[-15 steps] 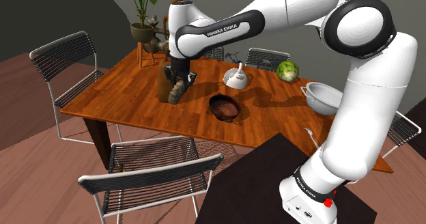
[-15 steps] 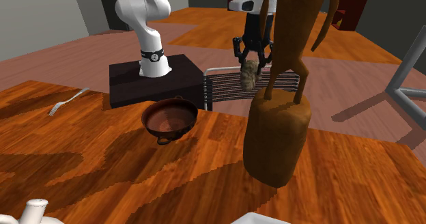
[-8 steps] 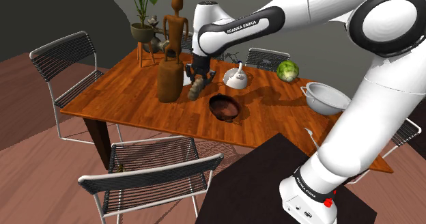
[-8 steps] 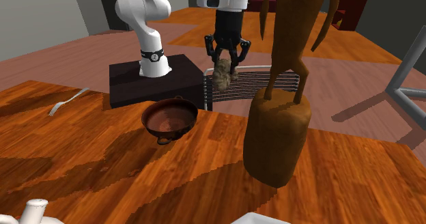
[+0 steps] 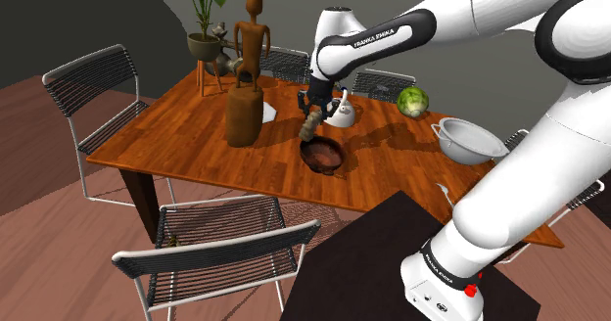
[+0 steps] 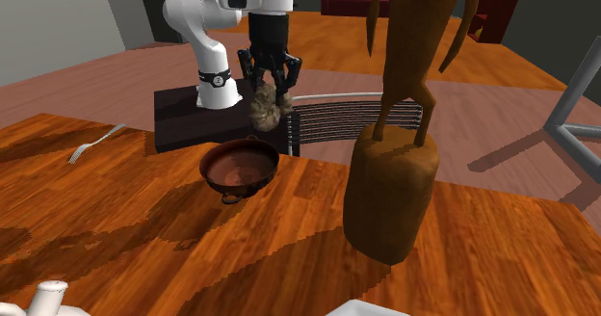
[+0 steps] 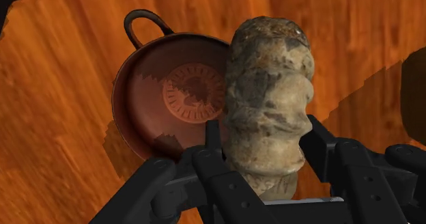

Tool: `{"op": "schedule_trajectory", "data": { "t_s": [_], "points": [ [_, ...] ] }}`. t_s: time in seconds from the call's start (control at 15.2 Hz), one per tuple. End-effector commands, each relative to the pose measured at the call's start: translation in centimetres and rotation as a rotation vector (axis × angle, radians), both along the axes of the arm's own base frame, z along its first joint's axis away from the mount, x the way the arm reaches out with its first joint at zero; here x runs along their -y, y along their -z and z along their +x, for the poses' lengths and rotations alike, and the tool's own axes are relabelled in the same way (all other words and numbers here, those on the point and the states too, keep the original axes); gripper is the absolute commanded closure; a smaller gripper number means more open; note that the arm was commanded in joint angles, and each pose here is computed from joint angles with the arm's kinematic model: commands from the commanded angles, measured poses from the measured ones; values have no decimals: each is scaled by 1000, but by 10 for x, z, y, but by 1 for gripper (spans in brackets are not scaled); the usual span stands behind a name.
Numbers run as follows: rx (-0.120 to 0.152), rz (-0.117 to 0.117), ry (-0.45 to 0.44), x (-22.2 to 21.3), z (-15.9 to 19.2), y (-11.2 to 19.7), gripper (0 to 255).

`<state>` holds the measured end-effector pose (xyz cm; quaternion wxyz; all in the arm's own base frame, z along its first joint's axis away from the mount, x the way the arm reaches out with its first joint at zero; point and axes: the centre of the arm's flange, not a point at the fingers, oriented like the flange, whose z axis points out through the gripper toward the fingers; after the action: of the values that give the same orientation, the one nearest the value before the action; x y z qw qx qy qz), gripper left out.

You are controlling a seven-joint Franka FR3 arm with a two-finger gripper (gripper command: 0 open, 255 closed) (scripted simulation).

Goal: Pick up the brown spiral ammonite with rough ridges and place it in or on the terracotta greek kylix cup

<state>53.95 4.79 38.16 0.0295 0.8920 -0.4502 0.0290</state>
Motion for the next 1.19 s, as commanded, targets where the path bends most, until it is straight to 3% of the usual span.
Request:
{"op": "schedule_trajectory", "data": {
  "t_s": [0.0,0.2,1.12],
  "points": [
    [1,0,-2,25,-5,-2,255],
    [1,0,-2,72,-18,-6,255],
    [1,0,-2,72,-18,68,255]
  ]
}}
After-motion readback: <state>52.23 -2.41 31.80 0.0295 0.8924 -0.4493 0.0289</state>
